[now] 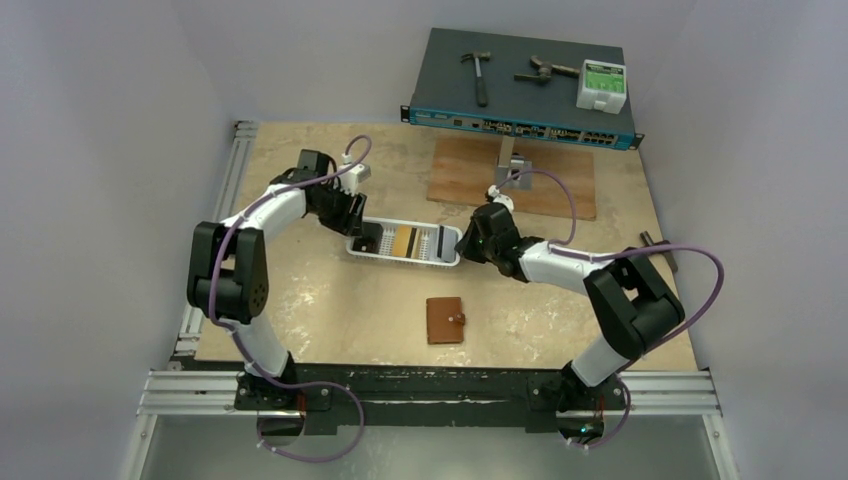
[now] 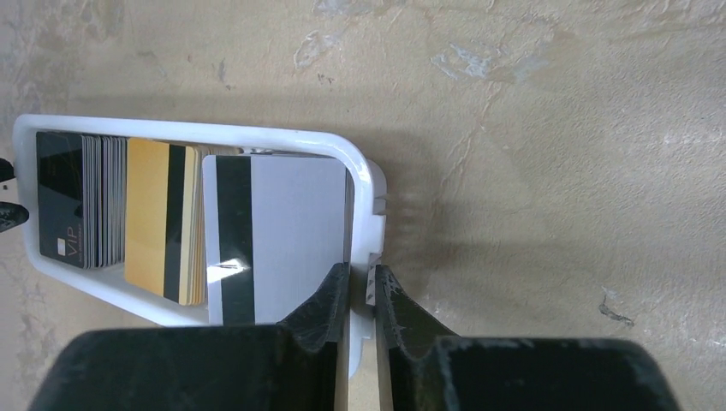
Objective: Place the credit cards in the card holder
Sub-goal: Move the storage box to the center of the board.
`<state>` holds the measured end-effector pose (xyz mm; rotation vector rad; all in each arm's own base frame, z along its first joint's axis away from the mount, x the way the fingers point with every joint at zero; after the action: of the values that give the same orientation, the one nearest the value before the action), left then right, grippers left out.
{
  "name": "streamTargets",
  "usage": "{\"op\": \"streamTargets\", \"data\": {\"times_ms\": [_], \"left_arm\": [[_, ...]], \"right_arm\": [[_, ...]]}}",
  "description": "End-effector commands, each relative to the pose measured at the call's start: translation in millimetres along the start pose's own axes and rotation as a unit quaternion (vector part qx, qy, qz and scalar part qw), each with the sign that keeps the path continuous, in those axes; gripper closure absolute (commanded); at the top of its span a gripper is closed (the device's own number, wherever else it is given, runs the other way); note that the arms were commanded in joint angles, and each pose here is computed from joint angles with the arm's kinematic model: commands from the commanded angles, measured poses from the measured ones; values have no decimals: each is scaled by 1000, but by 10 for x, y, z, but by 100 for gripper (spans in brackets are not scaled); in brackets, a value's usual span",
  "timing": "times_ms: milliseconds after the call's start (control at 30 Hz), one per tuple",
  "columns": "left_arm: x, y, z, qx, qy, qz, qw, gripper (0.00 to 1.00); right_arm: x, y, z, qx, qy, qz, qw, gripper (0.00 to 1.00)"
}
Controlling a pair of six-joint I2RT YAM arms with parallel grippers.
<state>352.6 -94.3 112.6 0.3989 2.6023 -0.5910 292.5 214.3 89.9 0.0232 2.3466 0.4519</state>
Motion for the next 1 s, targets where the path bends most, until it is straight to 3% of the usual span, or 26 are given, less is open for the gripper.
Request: {"op": "streamTargets", "data": {"times_ms": [0,100,967], "left_arm": [[13,-137,-100,21,-10,29,999,50],[69,-236,-154,37,-8,35,999,51],[553,-768,-522,112,30,68,991,51]], "right_arm": [[-29,-7,-62,3,-19,11,1000,96],[18,-74,-121,16,-18,8,1000,100],[314,-791,-876,185,5,-24,983,100]]}}
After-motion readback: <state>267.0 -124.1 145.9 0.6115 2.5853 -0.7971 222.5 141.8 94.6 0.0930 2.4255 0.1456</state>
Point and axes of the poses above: each gripper's point midway between its finger pads, its own z axis out along the fingers, its own y axis along the line the jaws close on, x = y × z, the point moved 6 cm from there along -z, back along the fingers, and after that the axes turned 12 degrees about -z, right-handed, at the moved point
